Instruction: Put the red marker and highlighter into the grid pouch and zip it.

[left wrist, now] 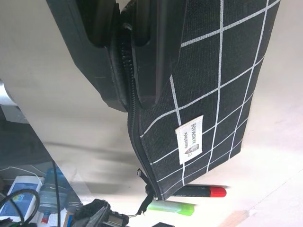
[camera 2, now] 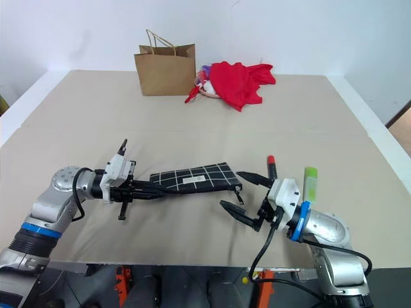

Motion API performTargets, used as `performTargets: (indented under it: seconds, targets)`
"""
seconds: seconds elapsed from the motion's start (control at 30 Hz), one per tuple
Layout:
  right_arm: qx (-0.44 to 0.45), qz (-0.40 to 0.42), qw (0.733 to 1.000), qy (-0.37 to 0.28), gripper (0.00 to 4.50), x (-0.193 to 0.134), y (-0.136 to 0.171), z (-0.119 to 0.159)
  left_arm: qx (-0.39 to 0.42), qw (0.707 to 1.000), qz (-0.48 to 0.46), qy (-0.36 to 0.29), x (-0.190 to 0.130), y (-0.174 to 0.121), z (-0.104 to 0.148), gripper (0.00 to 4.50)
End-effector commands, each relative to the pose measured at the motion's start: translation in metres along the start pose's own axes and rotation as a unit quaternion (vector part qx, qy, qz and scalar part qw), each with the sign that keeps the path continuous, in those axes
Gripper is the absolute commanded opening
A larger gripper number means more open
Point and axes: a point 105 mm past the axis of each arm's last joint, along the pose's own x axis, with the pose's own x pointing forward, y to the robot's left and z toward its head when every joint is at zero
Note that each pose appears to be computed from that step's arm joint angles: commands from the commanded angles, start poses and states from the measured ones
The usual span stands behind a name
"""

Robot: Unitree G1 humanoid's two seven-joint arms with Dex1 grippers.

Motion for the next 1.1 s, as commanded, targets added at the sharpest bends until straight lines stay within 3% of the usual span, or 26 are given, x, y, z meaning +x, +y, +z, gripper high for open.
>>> performTargets:
  seconds: [0.03,0.13,0.2,0.23,0.3,0.33,0.4,0.57,0.8,1.1]
  targets:
    - [-0.035,0.006,0.999,-0.006,4.46,0.003,-0.002,0.003,0.027,1.0,0.004,-0.011,-0.002,0.002,0.014,0.0]
    - [-0.04,0.001,0.999,-0.007,4.46,0.005,-0.006,0.001,0.027,1.0,0.005,-0.011,-0.002,0.002,0.015,0.0]
    - [-0.043,0.012,0.999,-0.012,3.88,0.005,-0.007,0.001,0.028,1.0,0.006,-0.012,-0.002,0.001,0.015,0.0]
    - [-0.046,0.016,0.999,-0.013,3.82,0.005,-0.007,0.001,0.028,1.0,0.006,-0.012,-0.002,0.001,0.015,0.0]
    - [-0.046,0.02,0.999,-0.016,2.85,0.005,-0.007,0.002,0.029,0.999,0.007,-0.012,-0.002,0.001,0.015,0.0]
    - [-0.047,0.022,0.998,-0.017,2.85,0.004,-0.007,0.002,0.029,0.999,0.007,-0.012,-0.002,0.001,0.015,0.0]
    - [-0.047,0.028,0.998,-0.021,1.84,0.004,-0.006,0.003,0.03,0.999,0.007,-0.012,-0.002,0.001,0.014,0.0]
    - [-0.042,0.041,0.998,-0.021,0.14,0.004,-0.004,0.003,0.031,0.999,0.005,-0.009,-0.002,0.0,0.013,0.0]
    - [-0.036,0.041,0.998,-0.017,0.14,0.005,-0.005,0.003,0.035,0.999,0.006,-0.01,0.0,0.0,0.013,0.0]
    - [-0.008,0.124,0.992,-0.014,0.14,0.05,0.02,0.015,0.067,0.997,0.02,-0.013,0.008,0.007,0.017,0.0]
